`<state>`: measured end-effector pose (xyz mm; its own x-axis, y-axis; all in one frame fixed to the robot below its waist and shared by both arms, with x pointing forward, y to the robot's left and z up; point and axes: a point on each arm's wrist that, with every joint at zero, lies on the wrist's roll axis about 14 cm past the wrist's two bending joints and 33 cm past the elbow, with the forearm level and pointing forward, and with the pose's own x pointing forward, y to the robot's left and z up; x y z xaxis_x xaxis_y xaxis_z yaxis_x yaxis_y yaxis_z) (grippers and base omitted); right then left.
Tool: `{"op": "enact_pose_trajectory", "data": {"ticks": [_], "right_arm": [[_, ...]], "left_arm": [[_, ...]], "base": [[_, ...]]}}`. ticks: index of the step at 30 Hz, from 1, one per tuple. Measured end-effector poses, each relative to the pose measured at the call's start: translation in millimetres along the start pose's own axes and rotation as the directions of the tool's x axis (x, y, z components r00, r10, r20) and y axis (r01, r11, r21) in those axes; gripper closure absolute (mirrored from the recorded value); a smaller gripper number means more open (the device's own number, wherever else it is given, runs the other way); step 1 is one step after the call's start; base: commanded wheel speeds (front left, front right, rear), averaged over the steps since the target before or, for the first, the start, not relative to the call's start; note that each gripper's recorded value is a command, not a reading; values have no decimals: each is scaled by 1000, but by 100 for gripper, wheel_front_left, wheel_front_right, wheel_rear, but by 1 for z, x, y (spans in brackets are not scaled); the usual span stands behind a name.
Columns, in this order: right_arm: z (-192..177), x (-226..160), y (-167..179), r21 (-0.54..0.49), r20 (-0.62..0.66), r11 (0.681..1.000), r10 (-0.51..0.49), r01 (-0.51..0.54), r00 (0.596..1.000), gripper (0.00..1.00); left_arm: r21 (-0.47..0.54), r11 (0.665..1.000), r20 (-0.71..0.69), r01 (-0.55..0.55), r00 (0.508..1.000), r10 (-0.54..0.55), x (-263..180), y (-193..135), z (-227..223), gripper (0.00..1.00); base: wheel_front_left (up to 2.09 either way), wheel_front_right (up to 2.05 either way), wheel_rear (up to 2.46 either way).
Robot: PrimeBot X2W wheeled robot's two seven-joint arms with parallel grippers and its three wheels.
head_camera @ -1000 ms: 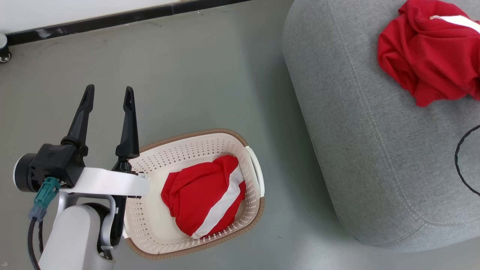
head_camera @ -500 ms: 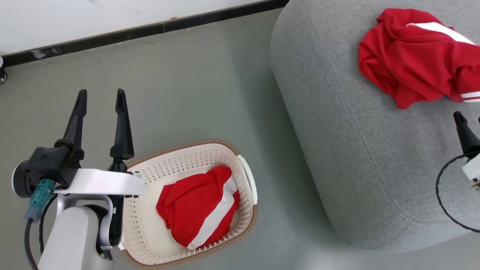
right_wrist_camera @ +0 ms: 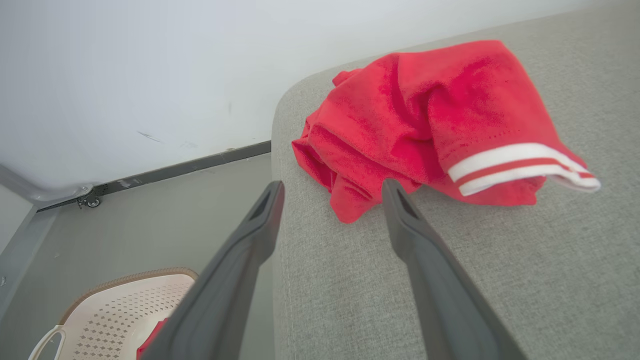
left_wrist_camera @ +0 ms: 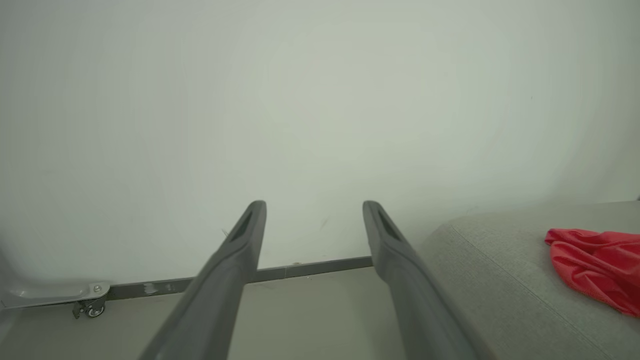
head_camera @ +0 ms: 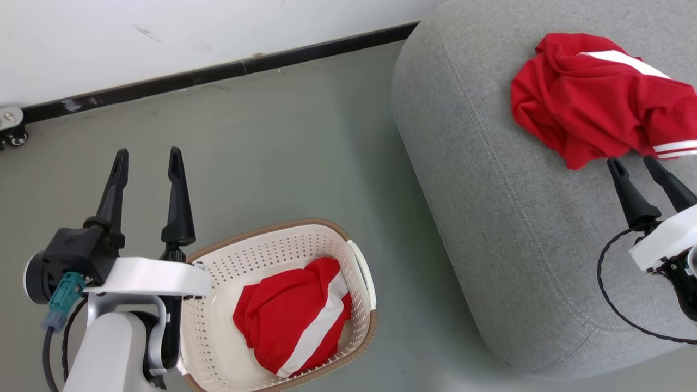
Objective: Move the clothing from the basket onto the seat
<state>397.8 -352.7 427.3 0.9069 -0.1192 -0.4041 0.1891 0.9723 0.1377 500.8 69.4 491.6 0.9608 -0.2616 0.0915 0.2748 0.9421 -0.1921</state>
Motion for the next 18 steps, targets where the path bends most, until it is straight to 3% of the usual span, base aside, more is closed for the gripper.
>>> {"op": "enact_pose_trajectory", "data": {"ticks": [9,18], "right_arm": [[32,6,38,-94,112,989,122,-111,986,0],[65,9,84,-173,206,962,245,-212,947,0]], "left_arm": [[5,997,-21,-73,997,73,-22,14,1,0],[25,989,-32,-145,989,145,-47,33,6,0]], "base": [[0,0,0],[0,0,0]]}}
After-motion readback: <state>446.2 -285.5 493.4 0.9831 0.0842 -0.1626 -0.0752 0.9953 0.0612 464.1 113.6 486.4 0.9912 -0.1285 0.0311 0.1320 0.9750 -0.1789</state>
